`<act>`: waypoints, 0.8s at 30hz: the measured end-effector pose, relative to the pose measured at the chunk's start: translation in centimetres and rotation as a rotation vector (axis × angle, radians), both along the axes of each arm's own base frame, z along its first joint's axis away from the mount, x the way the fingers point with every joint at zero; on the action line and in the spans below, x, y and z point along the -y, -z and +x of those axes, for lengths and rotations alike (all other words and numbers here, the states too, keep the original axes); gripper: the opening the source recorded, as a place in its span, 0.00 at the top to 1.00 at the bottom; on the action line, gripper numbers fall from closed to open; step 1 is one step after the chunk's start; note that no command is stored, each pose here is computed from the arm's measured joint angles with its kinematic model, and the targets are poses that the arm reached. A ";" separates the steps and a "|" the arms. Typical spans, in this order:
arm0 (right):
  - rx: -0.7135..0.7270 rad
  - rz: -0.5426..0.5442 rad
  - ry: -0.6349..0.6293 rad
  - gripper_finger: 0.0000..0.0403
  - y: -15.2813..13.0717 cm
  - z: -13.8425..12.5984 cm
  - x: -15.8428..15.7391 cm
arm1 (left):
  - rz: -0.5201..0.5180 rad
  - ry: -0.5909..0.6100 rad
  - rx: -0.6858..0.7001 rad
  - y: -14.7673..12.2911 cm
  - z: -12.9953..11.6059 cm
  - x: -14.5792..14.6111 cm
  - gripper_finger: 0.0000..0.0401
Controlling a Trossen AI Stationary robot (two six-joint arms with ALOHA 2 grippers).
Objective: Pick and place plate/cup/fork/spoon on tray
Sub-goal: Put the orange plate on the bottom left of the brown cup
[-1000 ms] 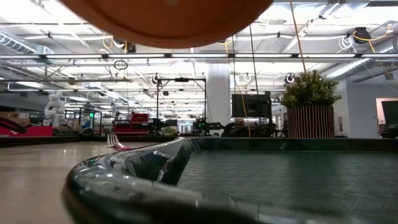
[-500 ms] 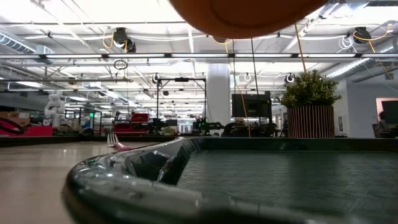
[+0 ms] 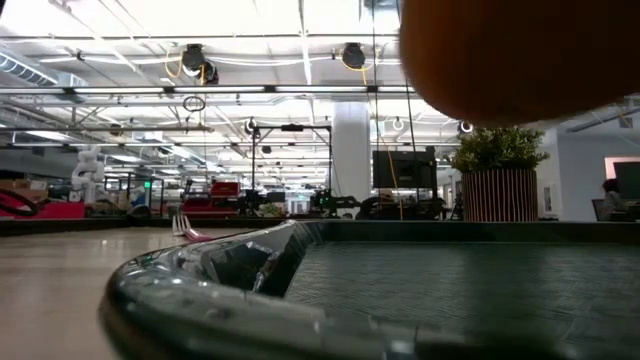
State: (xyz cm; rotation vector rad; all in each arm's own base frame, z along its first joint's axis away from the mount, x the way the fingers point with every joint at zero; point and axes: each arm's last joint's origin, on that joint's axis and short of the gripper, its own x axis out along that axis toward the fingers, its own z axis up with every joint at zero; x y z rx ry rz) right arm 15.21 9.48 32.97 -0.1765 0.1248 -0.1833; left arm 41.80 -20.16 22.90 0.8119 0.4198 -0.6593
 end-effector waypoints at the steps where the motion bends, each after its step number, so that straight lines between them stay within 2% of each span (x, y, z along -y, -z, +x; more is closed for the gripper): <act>1: 0.003 -0.002 -0.002 0.42 -0.1 -0.1 0.1 | 0.009 0.012 -0.003 0.7 0.3 0.0 0.96; 7: 0.017 -0.008 -0.006 0.42 -0.5 -0.6 0.4 | 0.046 0.013 -0.038 4.2 1.8 -0.8 0.98; 12: 0.012 -0.045 -0.007 0.42 -0.5 -0.6 0.5 | 0.037 -0.005 -0.029 5.2 2.7 -1.7 0.95; 20: 0.010 -0.040 -0.010 0.42 -0.5 -0.6 0.5 | 0.029 0.024 -0.064 7.2 3.3 -2.4 0.98; 24: 0.010 -0.039 -0.010 0.42 -0.5 -0.6 0.5 | 0.030 0.020 -0.034 7.3 3.7 -2.4 0.93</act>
